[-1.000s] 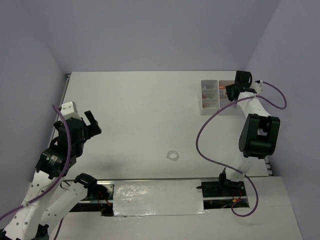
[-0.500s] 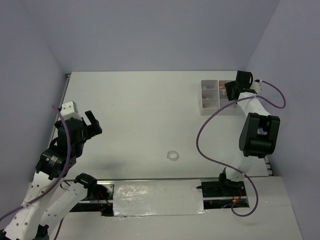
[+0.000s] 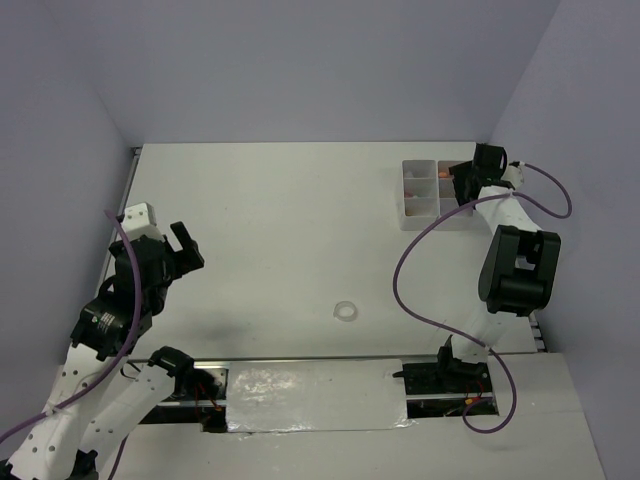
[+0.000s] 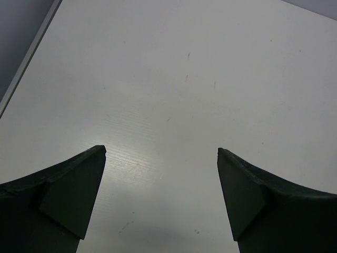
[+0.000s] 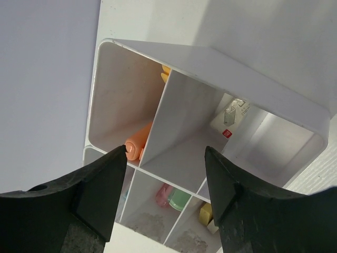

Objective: Sort the stationery into containers
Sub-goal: Place the stationery in the storage box, then pick up the stationery from the center of the board.

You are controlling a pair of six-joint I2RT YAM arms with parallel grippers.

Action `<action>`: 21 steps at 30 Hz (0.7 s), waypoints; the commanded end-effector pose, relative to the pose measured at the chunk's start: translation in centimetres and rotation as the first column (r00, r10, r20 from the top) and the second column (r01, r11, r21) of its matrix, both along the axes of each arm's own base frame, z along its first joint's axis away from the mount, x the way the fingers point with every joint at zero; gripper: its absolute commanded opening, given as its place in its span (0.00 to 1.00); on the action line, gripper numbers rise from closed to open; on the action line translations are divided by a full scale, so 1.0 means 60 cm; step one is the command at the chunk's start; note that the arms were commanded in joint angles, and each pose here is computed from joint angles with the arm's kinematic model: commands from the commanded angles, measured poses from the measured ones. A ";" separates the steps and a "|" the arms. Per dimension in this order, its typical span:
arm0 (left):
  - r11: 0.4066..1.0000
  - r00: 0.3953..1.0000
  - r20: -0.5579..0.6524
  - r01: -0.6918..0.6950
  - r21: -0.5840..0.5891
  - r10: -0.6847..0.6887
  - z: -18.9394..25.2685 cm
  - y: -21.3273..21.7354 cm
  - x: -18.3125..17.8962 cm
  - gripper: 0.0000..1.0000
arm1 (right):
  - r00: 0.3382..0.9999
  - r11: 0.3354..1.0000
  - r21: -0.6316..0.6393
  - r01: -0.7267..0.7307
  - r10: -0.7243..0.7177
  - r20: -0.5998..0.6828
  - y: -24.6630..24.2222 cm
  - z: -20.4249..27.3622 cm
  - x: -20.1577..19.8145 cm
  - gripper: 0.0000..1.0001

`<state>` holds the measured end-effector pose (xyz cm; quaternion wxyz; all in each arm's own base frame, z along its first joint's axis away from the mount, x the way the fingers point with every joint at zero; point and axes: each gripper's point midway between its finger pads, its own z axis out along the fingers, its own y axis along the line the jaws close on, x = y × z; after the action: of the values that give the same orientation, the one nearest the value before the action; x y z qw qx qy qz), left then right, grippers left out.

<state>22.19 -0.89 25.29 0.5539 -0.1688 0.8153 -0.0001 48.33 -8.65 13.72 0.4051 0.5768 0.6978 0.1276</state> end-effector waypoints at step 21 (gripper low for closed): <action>0.993 0.993 0.013 -0.119 0.005 0.119 0.010 0.030 0.000 0.99 | 0.453 0.291 -0.432 -0.854 0.824 -0.340 0.398 0.099 -0.228 0.70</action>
<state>22.05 0.11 25.10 0.5524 -0.1929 0.8107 0.0218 39.83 13.58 25.08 0.4908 0.1287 0.8453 0.1675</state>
